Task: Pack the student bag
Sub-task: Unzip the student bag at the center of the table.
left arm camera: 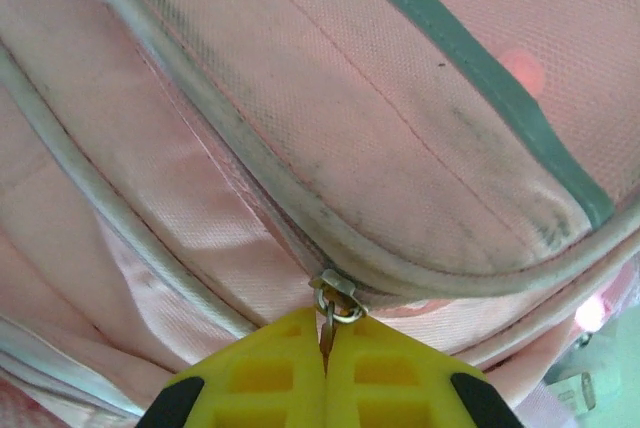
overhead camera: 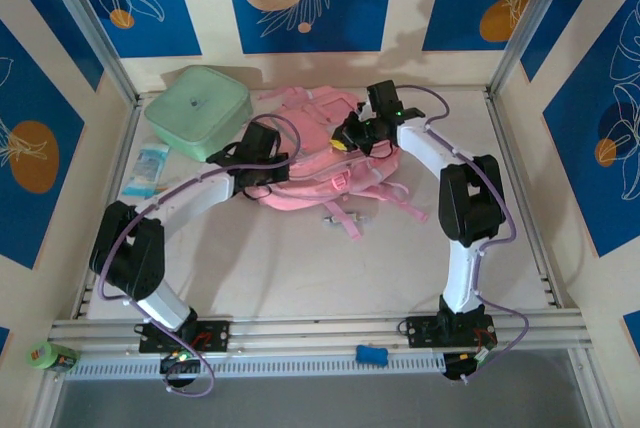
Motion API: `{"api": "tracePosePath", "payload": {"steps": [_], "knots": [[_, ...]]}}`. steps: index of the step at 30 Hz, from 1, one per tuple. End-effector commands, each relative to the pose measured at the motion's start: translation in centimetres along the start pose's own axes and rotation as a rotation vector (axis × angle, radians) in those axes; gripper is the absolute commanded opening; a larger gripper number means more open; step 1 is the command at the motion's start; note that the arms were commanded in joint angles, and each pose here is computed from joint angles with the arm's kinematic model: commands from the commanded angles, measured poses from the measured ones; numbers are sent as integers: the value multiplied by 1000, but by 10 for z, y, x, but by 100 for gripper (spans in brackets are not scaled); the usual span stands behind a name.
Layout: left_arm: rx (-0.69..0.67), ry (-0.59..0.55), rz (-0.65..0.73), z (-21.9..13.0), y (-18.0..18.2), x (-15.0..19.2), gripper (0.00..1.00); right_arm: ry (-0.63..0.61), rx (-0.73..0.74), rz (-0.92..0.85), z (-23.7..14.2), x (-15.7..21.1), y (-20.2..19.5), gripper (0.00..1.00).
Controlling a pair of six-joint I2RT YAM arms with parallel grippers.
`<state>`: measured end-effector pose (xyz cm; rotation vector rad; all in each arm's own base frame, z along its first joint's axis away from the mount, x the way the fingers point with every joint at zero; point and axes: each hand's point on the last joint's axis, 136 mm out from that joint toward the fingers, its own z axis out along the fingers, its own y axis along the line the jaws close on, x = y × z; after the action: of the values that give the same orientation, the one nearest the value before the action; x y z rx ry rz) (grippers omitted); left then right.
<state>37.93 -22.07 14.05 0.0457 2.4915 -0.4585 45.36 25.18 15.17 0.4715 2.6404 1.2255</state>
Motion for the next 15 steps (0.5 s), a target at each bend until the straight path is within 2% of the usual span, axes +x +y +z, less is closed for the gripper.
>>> {"api": "tracePosePath", "payload": {"steps": [1,5,7,9,13,15], "knots": [[-5,60,126,-8,10,10,0,-113,-2,-77,-21,-45,4,0],[154,25,129,-10,-27,8,0,-59,-51,-96,-14,-45,13,0],[195,34,132,-7,-41,10,0,-21,-92,-96,-17,-38,20,15],[178,52,130,0,-43,14,0,26,-143,-70,-25,-25,25,29],[243,32,77,6,-50,18,0,57,-172,6,-46,5,16,46],[259,34,72,7,-52,20,0,69,-162,72,-49,22,6,50]]}}
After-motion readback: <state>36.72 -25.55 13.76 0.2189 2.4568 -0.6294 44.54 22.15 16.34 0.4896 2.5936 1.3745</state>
